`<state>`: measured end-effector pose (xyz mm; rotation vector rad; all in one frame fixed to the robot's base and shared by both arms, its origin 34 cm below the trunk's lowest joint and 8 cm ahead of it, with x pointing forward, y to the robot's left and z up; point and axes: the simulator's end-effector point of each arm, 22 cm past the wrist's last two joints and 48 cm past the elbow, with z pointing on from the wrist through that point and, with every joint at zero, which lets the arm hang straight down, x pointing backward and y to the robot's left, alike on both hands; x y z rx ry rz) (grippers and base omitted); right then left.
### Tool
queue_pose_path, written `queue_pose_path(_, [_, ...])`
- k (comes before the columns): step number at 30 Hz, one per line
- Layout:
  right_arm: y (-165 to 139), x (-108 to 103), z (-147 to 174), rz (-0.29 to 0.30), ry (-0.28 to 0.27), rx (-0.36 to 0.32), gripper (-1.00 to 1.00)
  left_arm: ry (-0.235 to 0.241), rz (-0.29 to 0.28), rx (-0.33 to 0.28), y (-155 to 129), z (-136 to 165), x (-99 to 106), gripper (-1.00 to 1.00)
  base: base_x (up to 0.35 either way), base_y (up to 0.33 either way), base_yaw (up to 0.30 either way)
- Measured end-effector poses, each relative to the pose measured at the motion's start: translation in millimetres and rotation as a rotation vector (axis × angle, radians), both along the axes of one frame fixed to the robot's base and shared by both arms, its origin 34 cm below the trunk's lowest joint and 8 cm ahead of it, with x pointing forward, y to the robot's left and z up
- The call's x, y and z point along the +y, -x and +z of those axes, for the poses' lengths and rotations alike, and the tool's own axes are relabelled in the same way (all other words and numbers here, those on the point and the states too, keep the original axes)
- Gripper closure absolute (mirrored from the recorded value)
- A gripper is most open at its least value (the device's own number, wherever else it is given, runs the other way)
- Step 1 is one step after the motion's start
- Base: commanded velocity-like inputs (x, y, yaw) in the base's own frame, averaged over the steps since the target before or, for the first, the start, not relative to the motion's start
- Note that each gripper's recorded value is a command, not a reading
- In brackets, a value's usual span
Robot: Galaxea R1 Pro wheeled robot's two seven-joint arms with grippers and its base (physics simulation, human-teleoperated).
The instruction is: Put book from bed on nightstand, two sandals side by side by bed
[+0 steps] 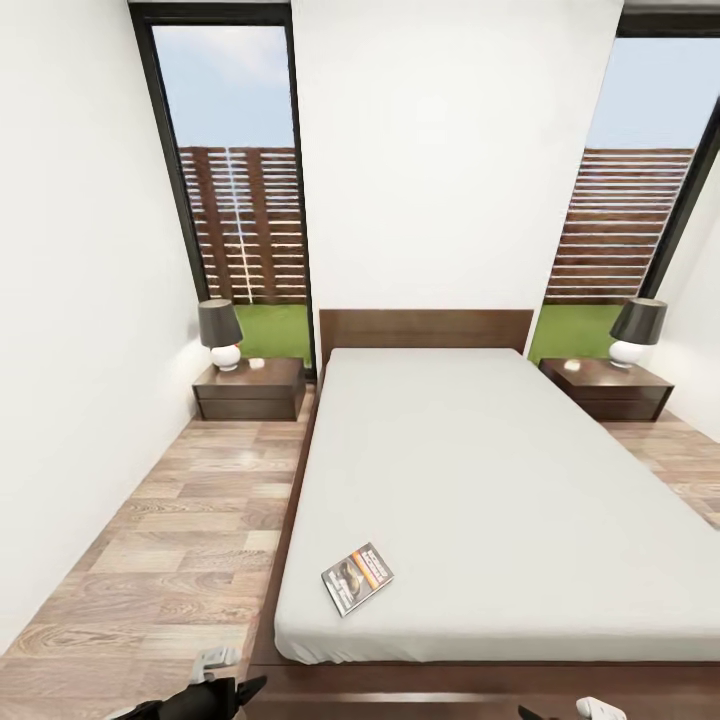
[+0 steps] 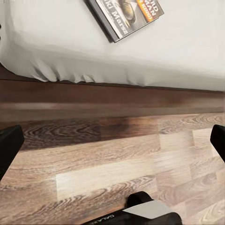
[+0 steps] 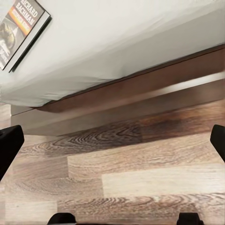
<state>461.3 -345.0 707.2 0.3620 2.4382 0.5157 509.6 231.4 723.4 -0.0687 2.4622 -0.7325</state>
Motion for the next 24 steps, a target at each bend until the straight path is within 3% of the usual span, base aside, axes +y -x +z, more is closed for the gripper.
queue_pose_path(24, [8,0,15,0.001,-0.001,0.000,-1.00,0.000,0.000,0.001,9,15,0,-1.00,0.000,0.000,0.000])
